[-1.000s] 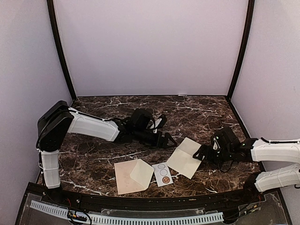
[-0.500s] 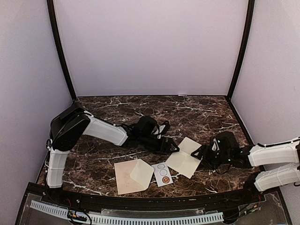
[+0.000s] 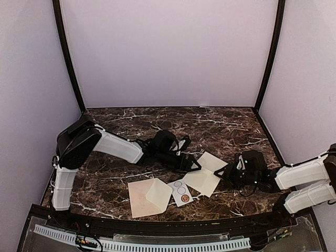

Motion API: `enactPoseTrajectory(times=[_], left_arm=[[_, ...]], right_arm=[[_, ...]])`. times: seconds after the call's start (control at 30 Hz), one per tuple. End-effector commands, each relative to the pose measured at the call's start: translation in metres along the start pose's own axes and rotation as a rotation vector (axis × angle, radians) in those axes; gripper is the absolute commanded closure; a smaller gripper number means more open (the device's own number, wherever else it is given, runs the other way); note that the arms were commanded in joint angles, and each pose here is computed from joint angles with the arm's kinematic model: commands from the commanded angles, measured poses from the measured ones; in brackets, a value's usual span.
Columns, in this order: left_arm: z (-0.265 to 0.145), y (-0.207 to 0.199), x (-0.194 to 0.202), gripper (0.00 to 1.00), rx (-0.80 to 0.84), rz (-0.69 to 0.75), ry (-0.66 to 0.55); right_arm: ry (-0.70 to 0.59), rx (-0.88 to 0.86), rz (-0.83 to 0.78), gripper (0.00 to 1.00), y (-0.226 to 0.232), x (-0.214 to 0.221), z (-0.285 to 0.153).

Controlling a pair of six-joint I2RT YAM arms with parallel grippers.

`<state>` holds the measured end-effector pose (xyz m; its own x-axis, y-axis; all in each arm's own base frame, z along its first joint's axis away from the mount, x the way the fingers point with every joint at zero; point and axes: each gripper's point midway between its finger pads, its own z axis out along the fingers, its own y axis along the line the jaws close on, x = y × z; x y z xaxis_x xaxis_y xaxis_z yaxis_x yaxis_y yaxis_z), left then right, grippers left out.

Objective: Place the letter into the envelope and seal it

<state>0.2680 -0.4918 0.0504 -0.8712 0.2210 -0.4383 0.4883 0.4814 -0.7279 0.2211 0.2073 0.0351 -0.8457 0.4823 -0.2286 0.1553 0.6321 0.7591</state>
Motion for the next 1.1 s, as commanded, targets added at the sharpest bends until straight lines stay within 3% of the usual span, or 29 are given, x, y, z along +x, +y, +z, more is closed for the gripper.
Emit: enactPoseTrajectory(times=[0.0,0.3,0.43,0.5,0.67,0.83,0.97,1.07], left_arm=[[0.004,0.002,0.009,0.17,-0.001,-0.013,0.030],[0.003,-0.001,0.008,0.18,0.004,-0.008,0.032],[-0.006,-0.010,-0.005,0.17,-0.004,0.046,-0.006],[-0.016,-0.017,-0.015,0.17,-0.024,0.091,-0.041],[-0.074,-0.037,-0.056,0.14,-0.146,0.218,-0.192],[-0.160,-0.069,-0.085,0.12,-0.241,0.372,-0.374],[-0.210,-0.103,-0.088,0.11,-0.241,0.521,-0.444],[-0.228,-0.121,-0.080,0.10,-0.217,0.638,-0.437]], right_arm=[[-0.042,-0.101,-0.023,0.65,0.021,-0.008,-0.004],[-0.079,-0.137,-0.044,0.85,0.031,-0.016,-0.006],[-0.101,-0.134,-0.063,0.98,0.035,-0.020,-0.010],[-0.110,-0.135,-0.086,1.00,0.039,-0.023,-0.013],[-0.159,-0.103,-0.202,1.00,0.061,-0.039,-0.029],[-0.205,-0.046,-0.389,1.00,0.102,-0.064,-0.055],[-0.124,-0.032,-0.546,1.00,0.137,-0.066,-0.061],[0.023,-0.080,-0.628,1.00,0.157,-0.049,-0.053]])
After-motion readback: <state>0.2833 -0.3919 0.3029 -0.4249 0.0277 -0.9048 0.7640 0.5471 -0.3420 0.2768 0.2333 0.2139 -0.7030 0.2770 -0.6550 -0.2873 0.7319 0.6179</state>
